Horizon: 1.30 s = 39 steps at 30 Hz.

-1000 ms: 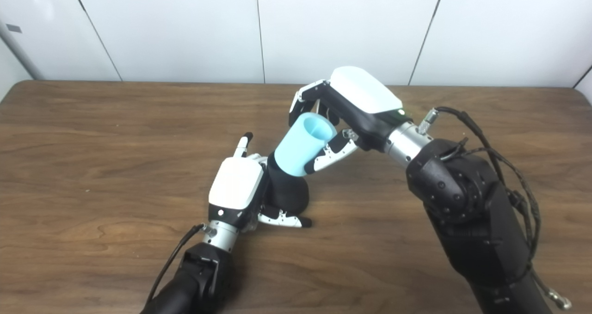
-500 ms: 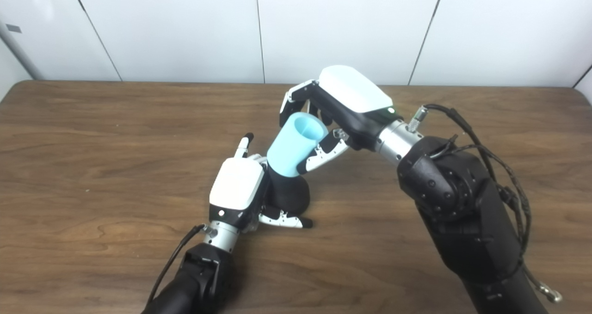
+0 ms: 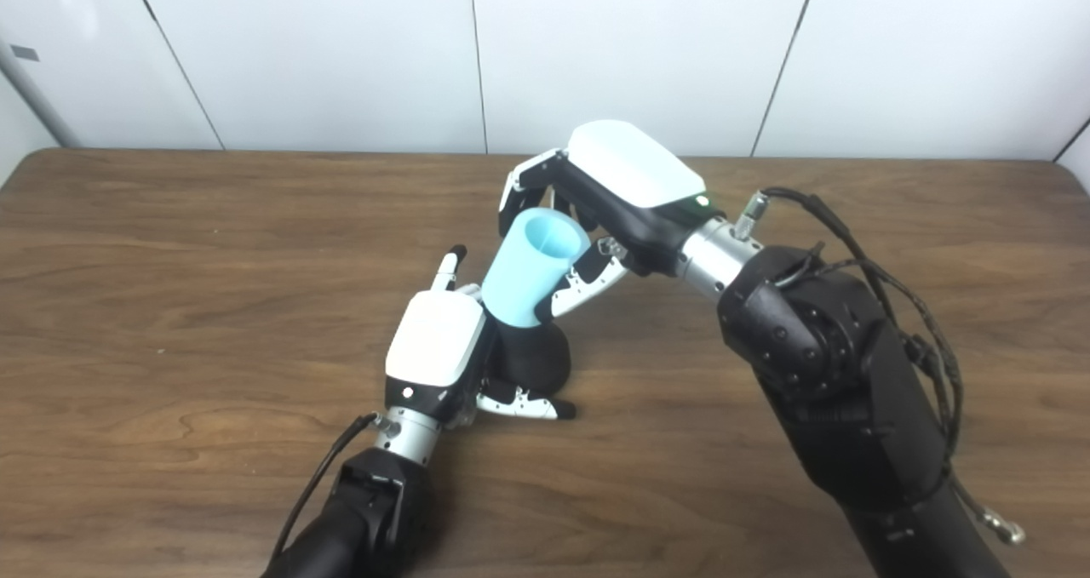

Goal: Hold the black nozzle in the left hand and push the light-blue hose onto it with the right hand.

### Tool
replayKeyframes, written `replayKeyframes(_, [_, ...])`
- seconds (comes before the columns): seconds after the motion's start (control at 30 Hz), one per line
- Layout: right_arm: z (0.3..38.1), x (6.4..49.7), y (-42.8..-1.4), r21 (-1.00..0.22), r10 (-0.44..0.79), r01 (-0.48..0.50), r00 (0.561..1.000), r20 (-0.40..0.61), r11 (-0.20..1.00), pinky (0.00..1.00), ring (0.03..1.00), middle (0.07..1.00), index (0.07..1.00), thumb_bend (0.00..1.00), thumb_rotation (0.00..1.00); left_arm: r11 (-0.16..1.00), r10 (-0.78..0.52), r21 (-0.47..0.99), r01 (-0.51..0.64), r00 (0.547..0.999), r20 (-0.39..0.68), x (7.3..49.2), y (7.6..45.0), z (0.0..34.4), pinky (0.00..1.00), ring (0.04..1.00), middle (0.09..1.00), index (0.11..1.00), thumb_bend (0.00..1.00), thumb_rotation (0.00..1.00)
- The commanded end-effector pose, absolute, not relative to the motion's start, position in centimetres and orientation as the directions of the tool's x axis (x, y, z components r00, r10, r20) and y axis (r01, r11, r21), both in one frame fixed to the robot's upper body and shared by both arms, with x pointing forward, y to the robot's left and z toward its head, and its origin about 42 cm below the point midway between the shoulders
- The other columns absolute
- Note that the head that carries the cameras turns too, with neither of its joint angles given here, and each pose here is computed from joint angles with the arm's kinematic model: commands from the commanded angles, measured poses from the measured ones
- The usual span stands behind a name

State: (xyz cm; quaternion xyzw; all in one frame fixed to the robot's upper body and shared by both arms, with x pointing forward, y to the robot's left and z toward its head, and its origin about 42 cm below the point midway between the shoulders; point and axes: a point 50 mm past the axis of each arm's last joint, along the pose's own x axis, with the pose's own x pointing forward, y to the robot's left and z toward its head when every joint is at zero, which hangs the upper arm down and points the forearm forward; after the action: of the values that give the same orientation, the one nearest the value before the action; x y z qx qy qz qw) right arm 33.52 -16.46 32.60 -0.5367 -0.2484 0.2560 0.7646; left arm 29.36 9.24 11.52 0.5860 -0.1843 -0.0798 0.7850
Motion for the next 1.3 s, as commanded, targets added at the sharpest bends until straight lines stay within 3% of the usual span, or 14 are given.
replayKeyframes(0.0, [34.9, 33.2, -16.0, -0.964, 0.688, -0.048, 0.71, 0.152, 0.263, 0.27, 0.389, 0.531, 0.51, 0.49, 0.0, 0.224, -0.375, 0.967, 0.124, 0.927, -0.032, 25.0, 9.2, 5.6, 1.0, 0.61, 0.531, 0.47, 0.52, 0.0])
replayKeyframes(0.57, [35.8, 33.5, -15.4, -0.996, 0.725, -0.083, 0.689, -0.028, 0.04, 0.29, 0.38, 0.488, 0.545, 0.49, 0.0, 0.219, -0.374, 0.967, 0.128, 0.927, -0.038, 25.0, 9.0, 5.8, 1.0, 0.612, 0.536, 0.468, 0.52, 0.0])
replayKeyframes(0.7, [35.4, 33.7, -15.5, -0.996, 0.726, -0.082, 0.686, -0.04, 0.023, 0.34, 0.392, 0.475, 0.546, 0.5, 0.0, 0.216, -0.369, 0.967, 0.135, 0.928, -0.047, 25.0, 9.0, 5.9, 1.0, 0.621, 0.546, 0.463, 0.52, 0.0])
replayKeyframes(0.9, [35.1, 33.8, -15.7, -0.992, 0.719, -0.114, 0.694, -0.038, 0.057, 0.31, 0.412, 0.498, 0.568, 0.49, 0.0, 0.216, -0.37, 0.967, 0.132, 0.928, -0.044, 25.0, 9.2, 6.0, 1.0, 0.621, 0.547, 0.461, 0.52, 0.0])
replayKeyframes(0.97, [35.0, 33.7, -15.7, -0.992, 0.718, -0.106, 0.695, -0.03, 0.062, 0.42, 0.407, 0.505, 0.55, 0.51, 0.0, 0.223, -0.368, 0.966, 0.131, 0.929, -0.041, 25.0, 9.3, 6.0, 1.0, 0.62, 0.547, 0.459, 0.52, 0.0])
replayKeyframes(1.0, [35.0, 33.7, -15.8, -0.993, 0.717, -0.103, 0.696, -0.027, 0.064, 0.47, 0.507, 0.582, 0.517, 0.52, 0.08, 0.227, -0.367, 0.965, 0.132, 0.929, -0.04, 25.0, 9.4, 6.0, 1.0, 0.62, 0.546, 0.46, 0.52, 0.0])
replayKeyframes(1.03, [34.9, 33.7, -15.8, -0.993, 0.715, -0.102, 0.698, -0.024, 0.066, 0.49, 0.55, 0.616, 0.584, 0.71, 0.04, 0.23, -0.367, 0.964, 0.131, 0.929, -0.039, 25.0, 9.4, 6.0, 1.0, 0.62, 0.544, 0.462, 0.52, 0.0])
replayKeyframes(1.1, [34.8, 33.7, -15.9, -0.993, 0.707, -0.1, 0.707, -0.024, 0.066, 0.53, 0.604, 0.661, 0.653, 0.88, 0.02, 0.229, -0.369, 0.965, 0.128, 0.929, -0.035, 25.0, 9.5, 6.0, 1.0, 0.617, 0.532, 0.47, 0.52, 0.0])
replayKeyframes(1.27, [34.7, 33.6, -16.0, -0.993, 0.703, -0.09, 0.711, -0.007, 0.081, 0.58, 0.664, 0.699, 0.704, 0.99, 0.08, 0.222, -0.37, 0.967, 0.126, 0.928, -0.036, 24.9, 9.7, 6.0, 1.0, 0.613, 0.53, 0.472, 0.52, 0.0])
